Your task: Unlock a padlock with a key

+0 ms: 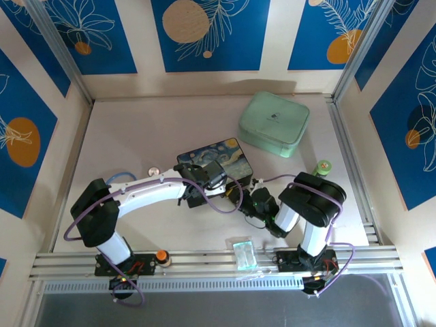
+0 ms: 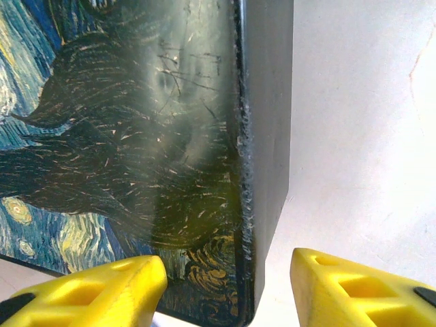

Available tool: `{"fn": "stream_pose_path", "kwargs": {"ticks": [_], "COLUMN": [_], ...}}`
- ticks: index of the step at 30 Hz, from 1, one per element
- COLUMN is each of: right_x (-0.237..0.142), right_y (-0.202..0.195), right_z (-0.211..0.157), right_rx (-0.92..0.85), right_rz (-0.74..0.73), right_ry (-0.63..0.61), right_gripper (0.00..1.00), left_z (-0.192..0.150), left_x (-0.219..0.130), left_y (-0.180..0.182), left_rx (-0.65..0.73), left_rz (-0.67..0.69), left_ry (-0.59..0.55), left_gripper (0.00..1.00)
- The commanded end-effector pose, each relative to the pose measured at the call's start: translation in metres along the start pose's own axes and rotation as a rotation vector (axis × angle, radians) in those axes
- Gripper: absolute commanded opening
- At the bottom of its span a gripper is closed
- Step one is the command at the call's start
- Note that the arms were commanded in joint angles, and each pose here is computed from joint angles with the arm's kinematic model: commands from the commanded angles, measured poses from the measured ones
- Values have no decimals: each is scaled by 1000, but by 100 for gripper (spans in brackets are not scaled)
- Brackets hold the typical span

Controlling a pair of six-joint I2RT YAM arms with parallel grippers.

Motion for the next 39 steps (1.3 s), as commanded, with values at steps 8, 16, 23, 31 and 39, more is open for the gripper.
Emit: {"fn": "stream_pose_path", "kwargs": {"ticks": [8, 16, 23, 31, 39], "right_x": [-15, -55, -98, -111, -121], "right_y": [-30, -46, -49, -48, -47], "right_z": [-17, -24, -15, -3, 17], "right_rx": [-43, -95, -88, 18, -25], "right_rz": [-199, -342, -377, -393, -560], "right_ry": [162, 391, 612, 701, 697], "right_gripper": [2, 2, 3, 5, 10], "left_z": [-21, 19, 44, 55, 48], "left_x": [32, 37, 38, 6, -38], "left_y": [-11, 18, 36, 40, 51], "left_rx": [-25, -197, -322, -455, -566], "left_rz": [-8, 120, 144, 80, 31], "left_ry": [129, 4, -96, -265, -428], "left_gripper": [61, 81, 87, 99, 99]}}
Point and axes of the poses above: each hand's point on the last joint's axis, 136 mm out from that joint toward the fingers, its own x axis out along the fingers, its own y axis along the line the jaws close on, z = x × y, the point moved 2 cm from there along -x, back along the fingers, and after that the axes turned 9 degrees about -x, right-handed, at the moved point
